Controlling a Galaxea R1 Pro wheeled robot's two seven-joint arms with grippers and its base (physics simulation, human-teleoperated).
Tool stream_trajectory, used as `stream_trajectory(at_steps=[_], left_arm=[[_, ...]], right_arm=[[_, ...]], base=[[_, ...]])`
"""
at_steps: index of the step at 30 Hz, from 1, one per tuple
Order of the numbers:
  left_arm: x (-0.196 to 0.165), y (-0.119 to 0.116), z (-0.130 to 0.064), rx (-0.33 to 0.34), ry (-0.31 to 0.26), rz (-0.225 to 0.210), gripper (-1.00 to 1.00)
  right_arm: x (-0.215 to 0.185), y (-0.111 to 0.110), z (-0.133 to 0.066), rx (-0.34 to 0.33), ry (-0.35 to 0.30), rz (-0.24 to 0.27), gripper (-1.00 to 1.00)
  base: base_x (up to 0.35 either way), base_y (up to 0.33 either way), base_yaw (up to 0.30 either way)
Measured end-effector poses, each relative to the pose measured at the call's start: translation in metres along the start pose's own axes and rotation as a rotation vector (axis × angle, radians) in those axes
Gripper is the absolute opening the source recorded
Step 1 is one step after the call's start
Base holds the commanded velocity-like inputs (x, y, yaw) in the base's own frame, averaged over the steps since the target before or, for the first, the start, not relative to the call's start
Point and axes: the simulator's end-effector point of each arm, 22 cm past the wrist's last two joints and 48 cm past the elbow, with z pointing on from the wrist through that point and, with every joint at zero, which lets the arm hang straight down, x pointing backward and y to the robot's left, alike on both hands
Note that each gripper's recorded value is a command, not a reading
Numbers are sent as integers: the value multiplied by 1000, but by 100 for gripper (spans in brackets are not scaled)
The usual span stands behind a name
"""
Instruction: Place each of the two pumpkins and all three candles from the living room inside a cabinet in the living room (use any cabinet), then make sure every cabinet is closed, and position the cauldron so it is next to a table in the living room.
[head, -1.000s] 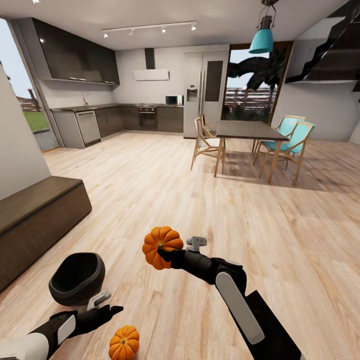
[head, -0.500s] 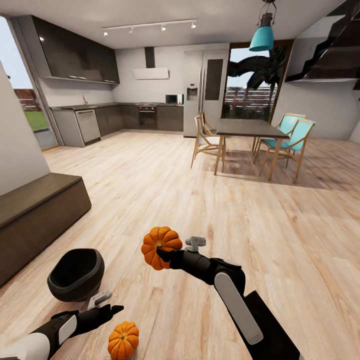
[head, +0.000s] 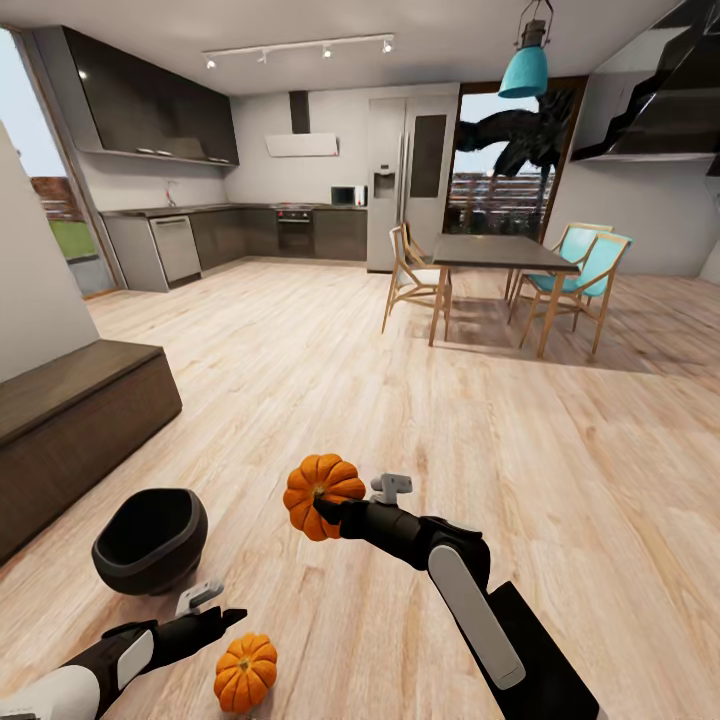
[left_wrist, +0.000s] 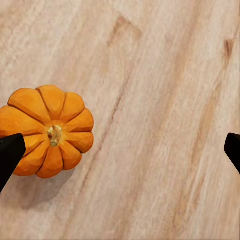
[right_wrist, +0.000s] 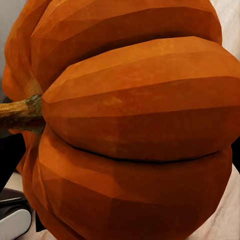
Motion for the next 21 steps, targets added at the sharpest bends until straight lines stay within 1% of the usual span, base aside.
stream_trajectory(at_steps=[11, 15, 19, 21], left_arm=[[14, 14, 16, -1, -2, -1, 100], [19, 19, 22, -1, -2, -2, 100], [24, 27, 25, -11, 11, -10, 100], [23, 37, 22, -20, 9, -24, 100]], right_arm=[[22, -11, 6, -2, -1, 1, -100], [24, -16, 8, -3, -27, 7, -100], [26, -21, 12, 0, -30, 21, -100], [28, -24, 14, 1, -26, 27, -100]], base=[[0, 0, 0], [0, 0, 0], [0, 0, 0], [0, 0, 0]])
